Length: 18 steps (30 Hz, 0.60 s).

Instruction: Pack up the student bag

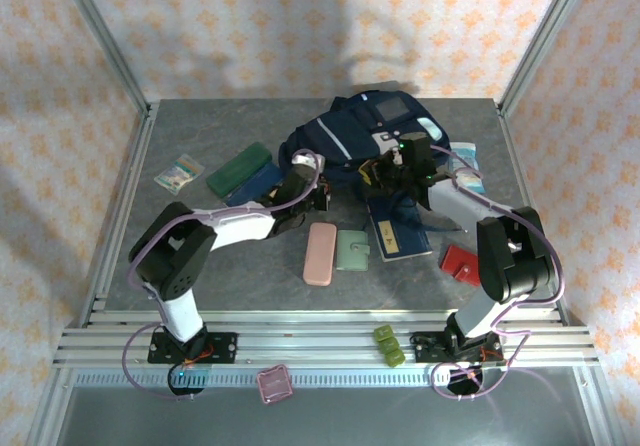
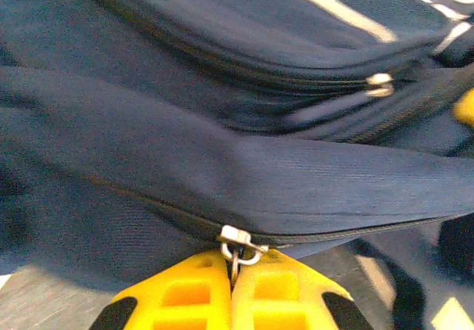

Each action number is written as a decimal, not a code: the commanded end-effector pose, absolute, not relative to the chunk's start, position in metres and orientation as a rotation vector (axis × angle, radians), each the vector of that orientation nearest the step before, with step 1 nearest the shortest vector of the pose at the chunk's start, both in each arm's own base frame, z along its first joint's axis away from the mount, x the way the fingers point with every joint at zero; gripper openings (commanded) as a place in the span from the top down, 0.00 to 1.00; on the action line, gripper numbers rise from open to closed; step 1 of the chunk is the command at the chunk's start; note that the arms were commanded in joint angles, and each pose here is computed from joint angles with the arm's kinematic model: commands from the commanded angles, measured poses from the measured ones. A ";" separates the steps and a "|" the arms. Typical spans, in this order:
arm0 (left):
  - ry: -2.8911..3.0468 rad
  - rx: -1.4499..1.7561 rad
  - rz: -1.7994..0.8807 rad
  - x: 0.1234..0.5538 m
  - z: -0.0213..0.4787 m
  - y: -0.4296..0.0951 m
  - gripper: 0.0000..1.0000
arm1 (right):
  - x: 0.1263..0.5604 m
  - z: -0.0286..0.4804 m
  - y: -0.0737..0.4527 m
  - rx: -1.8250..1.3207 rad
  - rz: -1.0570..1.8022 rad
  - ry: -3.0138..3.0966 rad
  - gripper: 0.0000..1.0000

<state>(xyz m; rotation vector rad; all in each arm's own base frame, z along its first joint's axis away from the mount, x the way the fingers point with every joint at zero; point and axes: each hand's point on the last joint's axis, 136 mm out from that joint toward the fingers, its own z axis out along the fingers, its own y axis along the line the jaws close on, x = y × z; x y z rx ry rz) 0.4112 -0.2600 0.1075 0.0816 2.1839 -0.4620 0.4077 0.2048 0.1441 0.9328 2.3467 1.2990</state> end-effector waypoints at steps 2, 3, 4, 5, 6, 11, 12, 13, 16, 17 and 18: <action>2.237 -0.083 -0.217 0.404 0.090 -0.184 1.00 | 0.415 0.182 0.188 0.828 1.321 2.235 1.00; 2.241 -0.100 -0.206 0.403 0.090 -0.176 1.00 | 0.415 0.178 0.185 0.836 1.313 2.240 1.00; 2.244 -0.112 -0.199 0.403 0.089 -0.171 1.00 | 0.414 0.176 0.184 0.838 1.311 2.242 1.00; 2.245 -0.118 -0.190 0.403 0.089 -0.167 1.00 | 0.414 0.173 0.182 0.844 1.304 2.247 1.00; 2.244 -0.107 -0.186 0.403 0.091 -0.166 1.00 | 0.415 0.170 0.179 0.849 1.295 2.247 1.00; 2.256 0.025 -0.227 0.394 0.099 -0.195 1.00 | 0.428 0.158 0.162 0.849 1.202 2.276 1.00; 2.251 0.061 -0.238 0.391 0.103 -0.204 1.00 | 0.434 0.155 0.156 0.852 1.167 2.287 1.00; 2.251 0.091 -0.257 0.387 0.105 -0.214 1.00 | 0.439 0.152 0.150 0.857 1.136 2.294 1.00; 2.243 0.174 -0.336 0.379 0.113 -0.246 1.00 | 0.459 0.139 0.132 0.888 1.050 2.316 1.00; 2.241 0.193 -0.351 0.377 0.114 -0.256 1.00 | 0.466 0.135 0.129 0.886 1.031 2.324 1.00; 2.239 0.206 -0.374 0.376 0.115 -0.266 1.00 | 0.470 0.131 0.126 0.892 0.998 2.341 0.96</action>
